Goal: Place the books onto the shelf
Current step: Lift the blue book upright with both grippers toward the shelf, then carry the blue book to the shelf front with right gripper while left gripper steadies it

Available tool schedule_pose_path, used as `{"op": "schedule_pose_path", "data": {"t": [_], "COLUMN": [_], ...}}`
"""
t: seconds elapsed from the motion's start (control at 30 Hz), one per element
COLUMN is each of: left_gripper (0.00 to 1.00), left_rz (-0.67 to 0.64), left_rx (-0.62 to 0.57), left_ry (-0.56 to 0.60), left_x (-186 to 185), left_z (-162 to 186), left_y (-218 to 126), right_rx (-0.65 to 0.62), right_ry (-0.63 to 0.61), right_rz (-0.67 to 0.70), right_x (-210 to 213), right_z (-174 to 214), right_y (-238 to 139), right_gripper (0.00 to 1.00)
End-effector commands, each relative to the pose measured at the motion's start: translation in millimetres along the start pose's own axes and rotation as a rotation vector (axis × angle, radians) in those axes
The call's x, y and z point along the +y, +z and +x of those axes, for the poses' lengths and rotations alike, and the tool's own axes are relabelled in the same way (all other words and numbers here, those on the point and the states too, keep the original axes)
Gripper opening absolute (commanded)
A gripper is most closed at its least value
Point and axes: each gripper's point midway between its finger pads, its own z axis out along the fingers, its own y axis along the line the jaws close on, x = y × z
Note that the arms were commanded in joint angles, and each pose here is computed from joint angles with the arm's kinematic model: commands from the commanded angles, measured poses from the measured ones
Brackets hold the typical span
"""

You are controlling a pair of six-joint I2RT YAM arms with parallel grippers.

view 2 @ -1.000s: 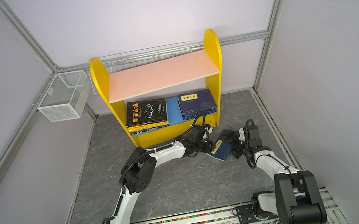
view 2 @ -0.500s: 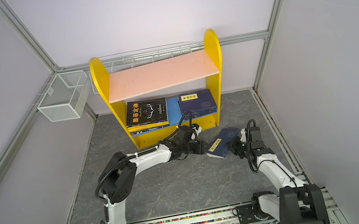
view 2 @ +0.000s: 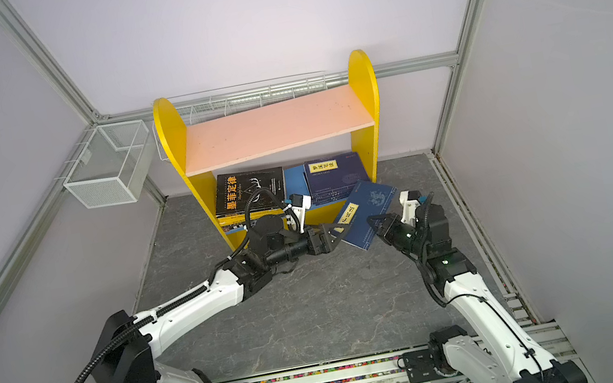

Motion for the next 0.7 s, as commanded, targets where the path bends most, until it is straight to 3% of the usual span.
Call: {"op": "schedule_pose_path", "data": {"t": [0.0,0.2,0.43,0.67], "left_gripper": [0.99,1.00,0.93,0.58], "left_rz": [0.076,0.105,0.146,0.173], "left_rx": [-0.014,-0.050,-0.072,-0.196], "left_ry": [-0.020,-0.068,-0.100,-0.094], "left_x": [-17,-8,-3,-11], "left_z": [-6,-10,-17,-43], "left_y": [-7,-10,6,0], "right_rx": [-0.146,-0.154,-0.147,-0.116], "right_ry": [-0.036,-0.032,-0.019,-0.036], "right_rz": [-0.136,-0.238,-0.317,-0.249], "right_x": [48,74,91,76], "right_z": [-33,-30,-14,8], "right_y": [-5,6,15,24], "right_gripper": [0.06,0.06,0.06,0.06]}}
